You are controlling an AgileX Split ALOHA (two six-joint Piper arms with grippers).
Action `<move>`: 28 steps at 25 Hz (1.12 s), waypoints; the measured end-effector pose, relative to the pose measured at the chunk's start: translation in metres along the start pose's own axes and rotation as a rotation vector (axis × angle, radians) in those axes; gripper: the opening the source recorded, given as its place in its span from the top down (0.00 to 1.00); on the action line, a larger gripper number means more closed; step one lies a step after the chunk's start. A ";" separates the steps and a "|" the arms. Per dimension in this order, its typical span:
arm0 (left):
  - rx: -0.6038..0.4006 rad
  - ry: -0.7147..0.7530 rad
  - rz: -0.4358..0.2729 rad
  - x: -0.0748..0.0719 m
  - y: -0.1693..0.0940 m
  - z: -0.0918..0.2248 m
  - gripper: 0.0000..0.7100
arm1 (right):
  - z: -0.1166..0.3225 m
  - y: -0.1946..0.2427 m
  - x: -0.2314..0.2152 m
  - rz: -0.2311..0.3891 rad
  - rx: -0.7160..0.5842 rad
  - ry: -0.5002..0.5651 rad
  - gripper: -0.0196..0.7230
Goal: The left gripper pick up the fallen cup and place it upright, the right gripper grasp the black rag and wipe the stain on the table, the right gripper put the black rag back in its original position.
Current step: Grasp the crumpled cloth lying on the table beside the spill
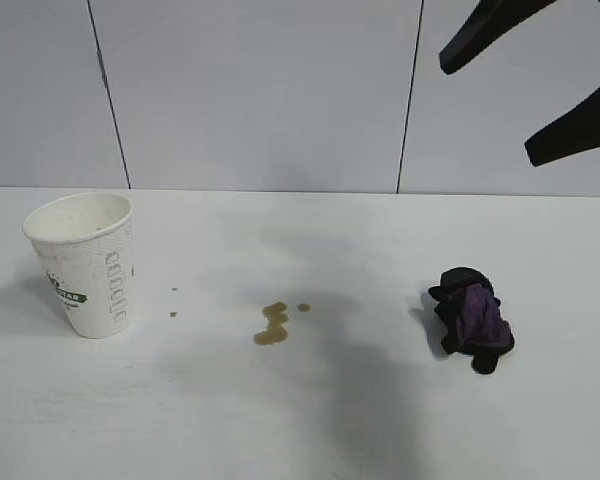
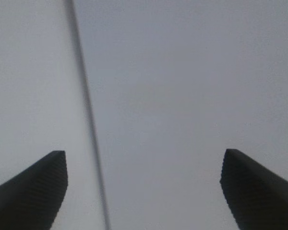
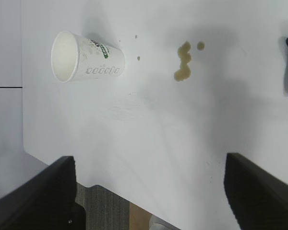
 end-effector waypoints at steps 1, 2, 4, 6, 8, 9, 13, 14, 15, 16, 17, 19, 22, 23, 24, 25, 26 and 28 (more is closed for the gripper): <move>-0.056 -0.009 0.060 -0.010 -0.013 -0.018 0.12 | 0.000 0.000 0.000 0.001 0.001 -0.001 0.20; -0.104 -0.011 0.108 -0.018 -0.028 -0.033 0.12 | 0.001 0.000 0.000 0.003 0.005 -0.002 0.20; -0.182 0.008 0.211 -0.037 -0.058 -0.057 0.12 | 0.002 0.000 -0.001 0.006 0.014 -0.005 0.20; -0.248 0.026 0.281 -0.051 -0.093 -0.077 0.12 | 0.003 0.000 -0.001 0.007 0.019 -0.006 0.20; -0.290 0.052 0.339 -0.063 -0.130 -0.090 0.12 | 0.003 0.000 -0.002 0.011 0.020 -0.009 0.20; -0.304 0.074 0.351 -0.068 -0.149 -0.093 0.12 | 0.003 0.000 -0.002 0.013 0.020 -0.010 0.20; -0.262 0.162 0.356 -0.083 -0.211 -0.076 0.12 | 0.003 0.000 -0.004 0.023 0.021 -0.019 0.20; -0.231 0.171 0.342 -0.083 -0.219 -0.064 0.12 | 0.003 0.000 -0.005 0.028 0.021 -0.022 0.20; -0.206 0.160 0.328 -0.084 -0.228 -0.052 0.12 | 0.003 0.000 -0.005 0.034 0.022 -0.026 0.20; -0.178 0.156 0.303 -0.083 -0.235 -0.040 0.12 | 0.004 0.000 -0.006 0.036 0.024 -0.027 0.20; -0.138 0.148 0.277 -0.081 -0.238 -0.025 0.12 | 0.004 0.000 -0.006 0.039 0.024 -0.029 0.20; -0.040 0.115 0.234 -0.078 -0.238 0.011 0.12 | 0.004 0.000 -0.007 0.046 0.025 -0.034 0.20; 0.139 0.043 0.181 -0.072 -0.238 0.064 0.12 | 0.004 0.000 -0.008 0.051 0.026 -0.036 0.20; 0.205 0.019 0.162 -0.069 -0.239 0.082 0.12 | 0.004 0.000 -0.009 0.054 0.026 -0.038 0.20; 0.274 0.000 0.144 -0.067 -0.240 0.098 0.12 | 0.004 0.000 -0.009 0.057 0.026 -0.041 0.20; 0.348 -0.007 0.132 -0.064 -0.242 0.114 0.12 | 0.004 0.000 -0.010 0.061 0.027 -0.043 0.20; 0.413 -0.027 0.128 -0.063 -0.244 0.127 0.12 | 0.004 0.000 -0.010 0.062 0.028 -0.044 0.20; 0.511 -0.031 0.121 -0.059 -0.249 0.146 0.12 | 0.004 0.000 -0.011 0.065 0.028 -0.046 0.20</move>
Point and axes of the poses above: a point on each arm's last joint axis where the gripper is mounted, y pointing out along that axis toward the gripper, x along the wrist's bending axis when the last joint is at zero, z = x × y, the point moved 7 cm from there along y, pointing out along that axis toward the gripper, and after that the axes turned 8 degrees about y, right-handed, at the moved point
